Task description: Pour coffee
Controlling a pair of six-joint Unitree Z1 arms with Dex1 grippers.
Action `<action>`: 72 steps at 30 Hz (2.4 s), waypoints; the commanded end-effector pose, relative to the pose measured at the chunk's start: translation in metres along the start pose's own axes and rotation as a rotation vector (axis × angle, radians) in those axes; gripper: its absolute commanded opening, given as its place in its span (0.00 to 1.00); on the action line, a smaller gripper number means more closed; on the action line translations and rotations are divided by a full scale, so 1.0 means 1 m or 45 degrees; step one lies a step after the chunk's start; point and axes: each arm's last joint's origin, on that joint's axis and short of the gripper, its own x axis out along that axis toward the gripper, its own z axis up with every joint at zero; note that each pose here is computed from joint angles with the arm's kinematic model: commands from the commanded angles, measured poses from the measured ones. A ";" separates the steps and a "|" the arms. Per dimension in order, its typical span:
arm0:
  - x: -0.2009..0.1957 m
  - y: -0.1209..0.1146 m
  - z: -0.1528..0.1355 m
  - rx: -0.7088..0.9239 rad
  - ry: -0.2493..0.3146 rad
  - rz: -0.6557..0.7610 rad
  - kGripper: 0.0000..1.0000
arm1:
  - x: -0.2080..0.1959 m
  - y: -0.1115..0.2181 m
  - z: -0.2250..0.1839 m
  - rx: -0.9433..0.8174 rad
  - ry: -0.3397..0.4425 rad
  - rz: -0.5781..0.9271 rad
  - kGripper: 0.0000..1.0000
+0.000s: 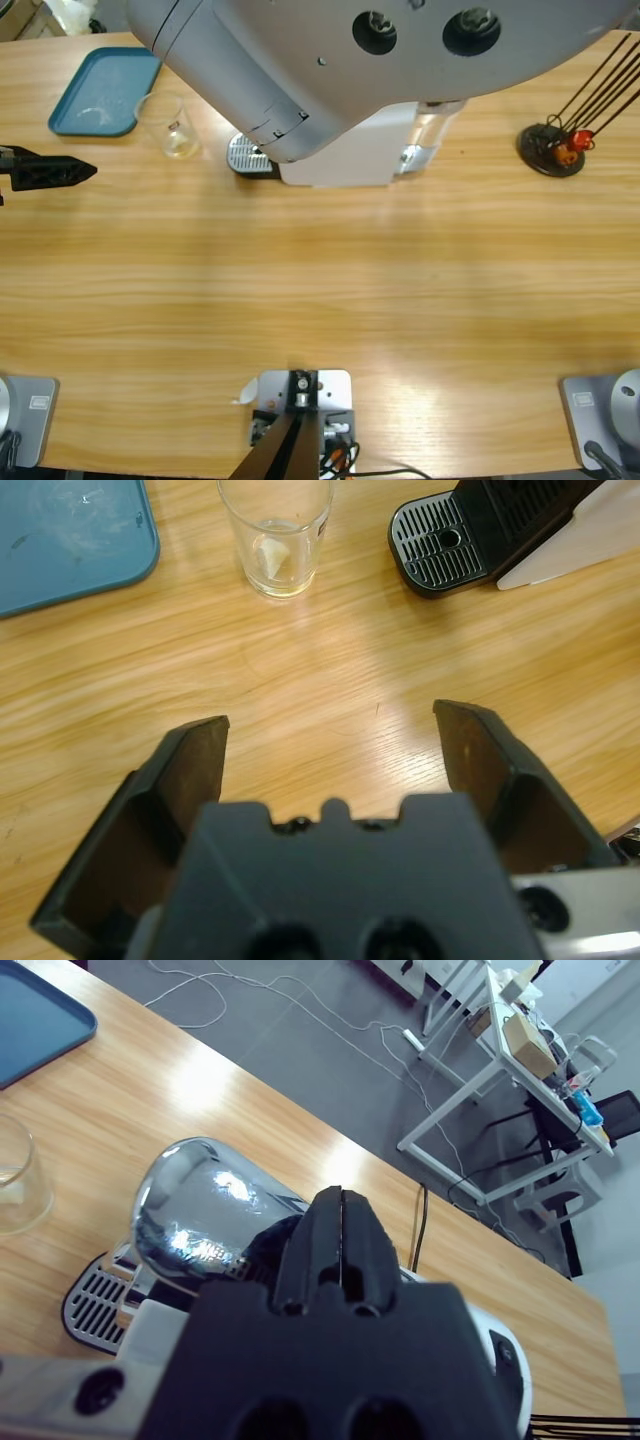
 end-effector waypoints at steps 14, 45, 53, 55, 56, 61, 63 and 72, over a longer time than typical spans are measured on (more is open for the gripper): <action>0.012 -0.001 -0.008 0.029 0.076 -0.013 0.89 | 0.011 0.089 -0.085 -0.315 0.216 0.098 0.00; 0.057 -0.006 0.015 0.202 0.121 -0.019 0.99 | -0.173 -0.201 -0.198 -0.011 0.285 0.539 1.00; 0.094 -0.003 0.036 0.208 -0.026 0.151 0.99 | -0.171 -0.213 -0.206 0.125 0.264 0.515 1.00; 0.105 -0.001 0.035 0.207 0.003 0.182 0.99 | -0.171 -0.217 -0.209 0.147 0.251 0.511 1.00; 0.110 0.001 0.034 0.201 0.022 0.192 0.99 | -0.171 -0.219 -0.211 0.159 0.239 0.514 1.00; 0.133 0.004 0.033 0.187 0.074 0.199 1.00 | -0.168 -0.217 -0.213 0.168 0.213 0.538 1.00; 0.141 0.005 0.035 0.181 0.051 0.189 1.00 | -0.166 -0.214 -0.213 0.165 0.214 0.548 1.00; 0.169 0.010 0.049 0.163 -0.034 0.115 1.00 | -0.155 -0.208 -0.213 0.151 0.222 0.575 1.00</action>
